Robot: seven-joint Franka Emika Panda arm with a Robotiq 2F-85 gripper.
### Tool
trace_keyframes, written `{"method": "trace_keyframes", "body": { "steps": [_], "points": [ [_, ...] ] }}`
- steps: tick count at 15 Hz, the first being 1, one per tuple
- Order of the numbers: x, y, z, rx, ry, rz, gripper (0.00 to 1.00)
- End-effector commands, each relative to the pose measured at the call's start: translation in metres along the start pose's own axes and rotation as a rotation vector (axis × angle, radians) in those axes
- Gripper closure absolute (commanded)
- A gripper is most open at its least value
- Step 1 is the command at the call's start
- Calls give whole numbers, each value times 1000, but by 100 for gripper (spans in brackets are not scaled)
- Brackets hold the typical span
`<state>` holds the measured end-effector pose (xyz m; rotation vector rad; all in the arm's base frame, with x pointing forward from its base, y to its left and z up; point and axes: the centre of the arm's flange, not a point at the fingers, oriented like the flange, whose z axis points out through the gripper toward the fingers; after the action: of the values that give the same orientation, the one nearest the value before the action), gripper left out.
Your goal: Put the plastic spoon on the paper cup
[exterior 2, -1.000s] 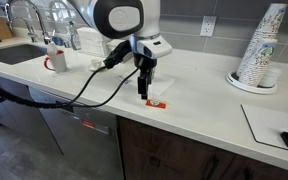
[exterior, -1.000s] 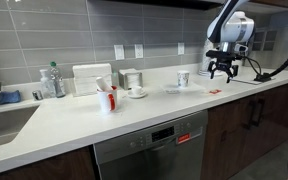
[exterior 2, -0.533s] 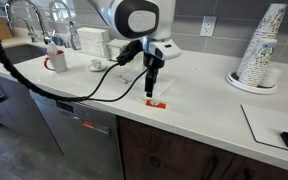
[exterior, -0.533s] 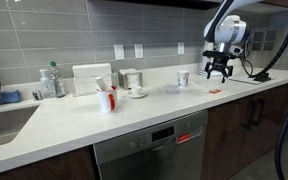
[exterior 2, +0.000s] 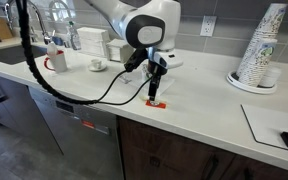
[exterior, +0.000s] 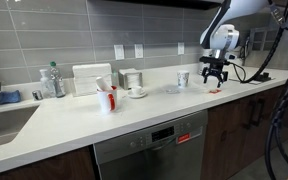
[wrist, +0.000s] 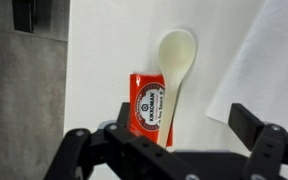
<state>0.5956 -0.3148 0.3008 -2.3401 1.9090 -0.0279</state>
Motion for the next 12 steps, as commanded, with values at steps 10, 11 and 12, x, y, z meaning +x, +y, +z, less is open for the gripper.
{"method": "trace_keyframes", "body": {
  "steps": [10, 11, 12],
  "points": [
    [13, -14, 24, -26, -38, -7, 50],
    [13, -14, 24, -27, -37, -8, 55],
    [13, -14, 24, -28, -37, -9, 60]
  ]
}}
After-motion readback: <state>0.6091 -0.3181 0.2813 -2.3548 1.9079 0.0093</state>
